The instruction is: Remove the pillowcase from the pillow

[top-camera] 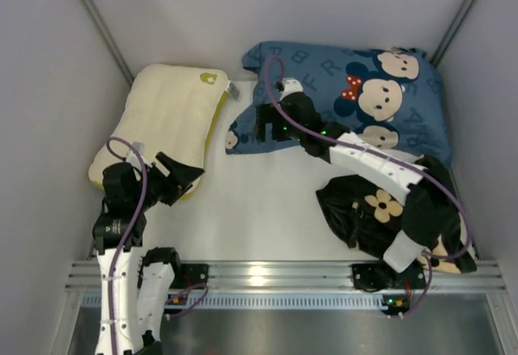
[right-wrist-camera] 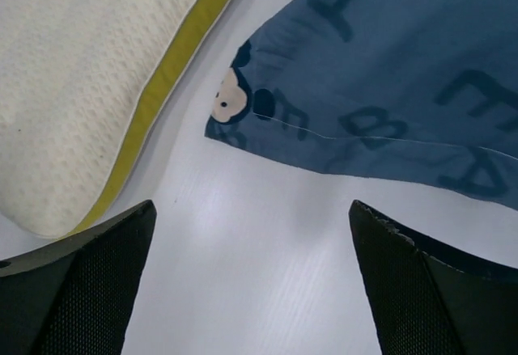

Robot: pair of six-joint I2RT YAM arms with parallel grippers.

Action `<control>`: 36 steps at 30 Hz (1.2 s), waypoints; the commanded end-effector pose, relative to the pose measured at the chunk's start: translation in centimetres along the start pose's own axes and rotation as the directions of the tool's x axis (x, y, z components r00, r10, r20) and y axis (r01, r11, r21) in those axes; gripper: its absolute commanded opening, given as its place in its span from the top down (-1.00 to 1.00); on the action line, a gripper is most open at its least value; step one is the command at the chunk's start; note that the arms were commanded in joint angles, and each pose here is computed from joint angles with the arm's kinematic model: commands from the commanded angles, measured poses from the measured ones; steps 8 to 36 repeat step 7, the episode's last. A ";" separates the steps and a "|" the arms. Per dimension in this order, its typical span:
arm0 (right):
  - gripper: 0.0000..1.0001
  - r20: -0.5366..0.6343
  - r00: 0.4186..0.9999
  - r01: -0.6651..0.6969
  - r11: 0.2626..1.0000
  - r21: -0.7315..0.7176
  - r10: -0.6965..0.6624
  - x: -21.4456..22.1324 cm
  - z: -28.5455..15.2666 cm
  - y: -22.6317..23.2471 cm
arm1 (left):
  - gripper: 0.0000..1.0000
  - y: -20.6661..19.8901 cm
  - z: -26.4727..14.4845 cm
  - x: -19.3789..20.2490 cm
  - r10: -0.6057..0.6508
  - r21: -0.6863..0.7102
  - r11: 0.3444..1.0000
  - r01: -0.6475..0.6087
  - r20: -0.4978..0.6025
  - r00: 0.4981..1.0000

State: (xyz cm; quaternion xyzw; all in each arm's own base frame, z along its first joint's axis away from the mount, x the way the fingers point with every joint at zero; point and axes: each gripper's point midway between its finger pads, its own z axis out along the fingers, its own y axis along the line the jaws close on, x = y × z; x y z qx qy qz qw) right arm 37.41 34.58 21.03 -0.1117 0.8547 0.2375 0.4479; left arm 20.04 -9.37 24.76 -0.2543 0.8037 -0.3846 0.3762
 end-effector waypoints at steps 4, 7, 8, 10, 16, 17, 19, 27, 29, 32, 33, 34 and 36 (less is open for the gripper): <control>-0.98 0.031 0.999 0.021 0.986 0.164 -0.026 3.4 -8.8 -6.0 | -0.54 0.7 0.3 1.0 -0.025 0.011 1.000 0.026 -0.025 0.999; -0.98 0.033 0.999 -0.040 0.984 0.174 0.035 5.4 -11.0 -7.1 | -0.55 1.4 0.8 1.1 -0.022 -0.008 1.000 0.022 -0.035 0.999; -0.98 0.033 0.999 -0.040 0.984 0.174 0.035 5.4 -11.0 -7.1 | -0.55 1.4 0.8 1.1 -0.022 -0.008 1.000 0.022 -0.035 0.999; -0.98 0.033 0.999 -0.040 0.984 0.174 0.035 5.4 -11.0 -7.1 | -0.55 1.4 0.8 1.1 -0.022 -0.008 1.000 0.022 -0.035 0.999; -0.98 0.033 0.999 -0.040 0.984 0.174 0.035 5.4 -11.0 -7.1 | -0.55 1.4 0.8 1.1 -0.022 -0.008 1.000 0.022 -0.035 0.999; -0.98 0.033 0.999 -0.040 0.984 0.174 0.035 5.4 -11.0 -7.1 | -0.55 1.4 0.8 1.1 -0.022 -0.008 1.000 0.022 -0.035 0.999; -0.98 0.033 0.999 -0.040 0.984 0.174 0.035 5.4 -11.0 -7.1 | -0.55 1.4 0.8 1.1 -0.022 -0.008 1.000 0.022 -0.035 0.999; -0.98 0.033 0.999 -0.040 0.984 0.174 0.035 5.4 -11.0 -7.1 | -0.55 1.4 0.8 1.1 -0.022 -0.008 1.000 0.022 -0.035 0.999; -0.98 0.033 0.999 -0.040 0.984 0.174 0.035 5.4 -11.0 -7.1 | -0.55 1.4 0.8 1.1 -0.022 -0.008 1.000 0.022 -0.035 0.999; -0.98 0.033 0.999 -0.040 0.984 0.174 0.035 5.4 -11.0 -7.1 | -0.55 1.4 0.8 1.1 -0.022 -0.008 1.000 0.022 -0.035 0.999; -0.98 0.033 0.999 -0.040 0.984 0.174 0.035 5.4 -11.0 -7.1 | -0.55 1.4 0.8 1.1 -0.022 -0.008 1.000 0.022 -0.035 0.999; -0.98 0.033 0.999 -0.040 0.984 0.174 0.035 5.4 -11.0 -7.1 | -0.55 1.4 0.8 1.1 -0.022 -0.008 1.000 0.022 -0.035 0.999; -0.98 0.033 0.999 -0.040 0.984 0.174 0.035 5.4 -11.0 -7.1 | -0.55 1.4 0.8 1.1 -0.022 -0.008 1.000 0.022 -0.035 0.999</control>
